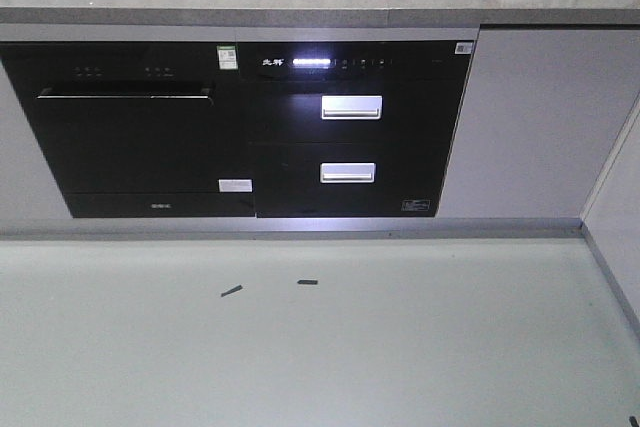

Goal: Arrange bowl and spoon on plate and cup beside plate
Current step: 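Drive the base toward the counter holding the spoon and bowl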

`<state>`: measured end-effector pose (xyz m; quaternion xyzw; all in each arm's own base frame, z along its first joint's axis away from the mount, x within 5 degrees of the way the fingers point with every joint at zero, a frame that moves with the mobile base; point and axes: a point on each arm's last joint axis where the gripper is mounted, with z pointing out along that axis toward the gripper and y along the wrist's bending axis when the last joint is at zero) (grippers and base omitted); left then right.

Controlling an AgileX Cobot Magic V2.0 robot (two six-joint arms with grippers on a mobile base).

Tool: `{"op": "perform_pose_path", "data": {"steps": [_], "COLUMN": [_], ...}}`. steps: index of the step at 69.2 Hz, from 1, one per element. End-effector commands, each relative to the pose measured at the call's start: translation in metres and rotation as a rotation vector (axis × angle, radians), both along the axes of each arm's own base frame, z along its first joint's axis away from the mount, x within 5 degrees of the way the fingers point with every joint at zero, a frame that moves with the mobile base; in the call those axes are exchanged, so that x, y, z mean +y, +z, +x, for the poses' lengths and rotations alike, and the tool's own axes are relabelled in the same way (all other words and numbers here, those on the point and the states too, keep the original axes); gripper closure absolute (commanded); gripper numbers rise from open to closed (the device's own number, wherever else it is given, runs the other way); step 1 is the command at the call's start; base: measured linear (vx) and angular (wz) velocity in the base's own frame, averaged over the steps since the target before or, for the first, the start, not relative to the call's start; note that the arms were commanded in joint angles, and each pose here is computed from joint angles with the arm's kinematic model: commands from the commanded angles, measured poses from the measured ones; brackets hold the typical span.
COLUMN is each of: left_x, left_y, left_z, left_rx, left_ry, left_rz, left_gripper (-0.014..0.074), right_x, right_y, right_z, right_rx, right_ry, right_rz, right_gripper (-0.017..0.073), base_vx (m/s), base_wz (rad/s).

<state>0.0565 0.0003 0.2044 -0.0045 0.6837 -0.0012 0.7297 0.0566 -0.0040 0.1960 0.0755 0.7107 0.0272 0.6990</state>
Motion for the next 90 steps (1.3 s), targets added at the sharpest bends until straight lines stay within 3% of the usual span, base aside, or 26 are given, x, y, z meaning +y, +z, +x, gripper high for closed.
{"op": "perform_pose_path", "data": {"steps": [1,90], "left_x": [-0.0003,-0.0003], "left_y": [0.0100,0.0100], "left_z": [-0.0023,-0.0023], "left_rx": [-0.093,-0.093], "left_ry": [-0.003,-0.003], "left_rz": [-0.015,-0.015], "left_gripper": [0.0600,0.0600], "right_x": [0.0001,0.0001], "right_y": [0.0057,0.0057], "right_z": [-0.0007,-0.0007], "right_rx": [-0.076,-0.076], "right_ry": [-0.001,-0.001], "right_rz": [-0.023,-0.023], "right_gripper": [0.0570,0.0570], "base_vx": [0.27,0.25], "base_wz": [-0.10,-0.02]}}
